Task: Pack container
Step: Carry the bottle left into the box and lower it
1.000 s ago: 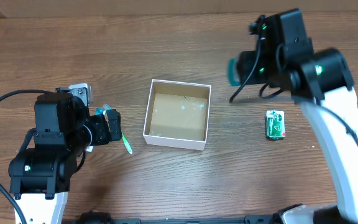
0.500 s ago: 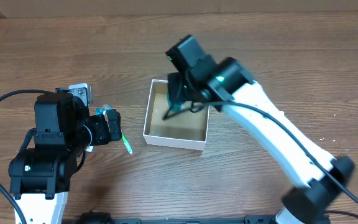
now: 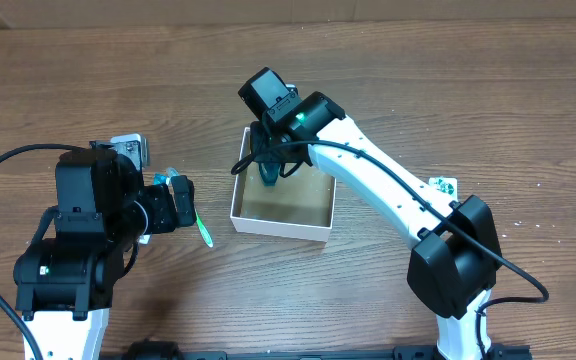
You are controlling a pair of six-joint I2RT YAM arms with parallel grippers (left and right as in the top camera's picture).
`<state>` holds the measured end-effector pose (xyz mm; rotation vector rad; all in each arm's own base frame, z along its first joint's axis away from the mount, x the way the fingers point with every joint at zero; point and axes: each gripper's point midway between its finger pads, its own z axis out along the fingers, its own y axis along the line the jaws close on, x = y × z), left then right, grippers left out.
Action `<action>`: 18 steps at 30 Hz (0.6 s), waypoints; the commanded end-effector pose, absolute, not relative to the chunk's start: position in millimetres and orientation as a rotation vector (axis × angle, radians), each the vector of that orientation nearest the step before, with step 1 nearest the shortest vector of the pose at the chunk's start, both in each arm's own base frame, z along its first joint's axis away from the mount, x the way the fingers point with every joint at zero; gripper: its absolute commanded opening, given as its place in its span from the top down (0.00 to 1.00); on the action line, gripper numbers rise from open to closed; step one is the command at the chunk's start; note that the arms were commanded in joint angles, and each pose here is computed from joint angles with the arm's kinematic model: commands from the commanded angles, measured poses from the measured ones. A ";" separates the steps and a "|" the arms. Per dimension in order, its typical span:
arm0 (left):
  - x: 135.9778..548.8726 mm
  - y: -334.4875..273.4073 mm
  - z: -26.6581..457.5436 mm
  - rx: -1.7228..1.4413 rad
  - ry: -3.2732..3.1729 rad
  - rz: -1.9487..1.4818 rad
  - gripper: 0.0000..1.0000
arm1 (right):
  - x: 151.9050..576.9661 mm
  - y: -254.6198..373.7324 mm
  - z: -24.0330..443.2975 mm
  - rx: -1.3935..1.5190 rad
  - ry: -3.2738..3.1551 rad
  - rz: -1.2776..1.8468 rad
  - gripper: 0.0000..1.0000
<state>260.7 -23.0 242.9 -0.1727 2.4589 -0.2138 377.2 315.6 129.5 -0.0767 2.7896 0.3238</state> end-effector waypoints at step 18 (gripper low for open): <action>263.1 -23.5 252.5 -0.139 2.435 -0.200 0.00 | 371.8 319.5 142.2 -0.179 2.781 0.359 0.11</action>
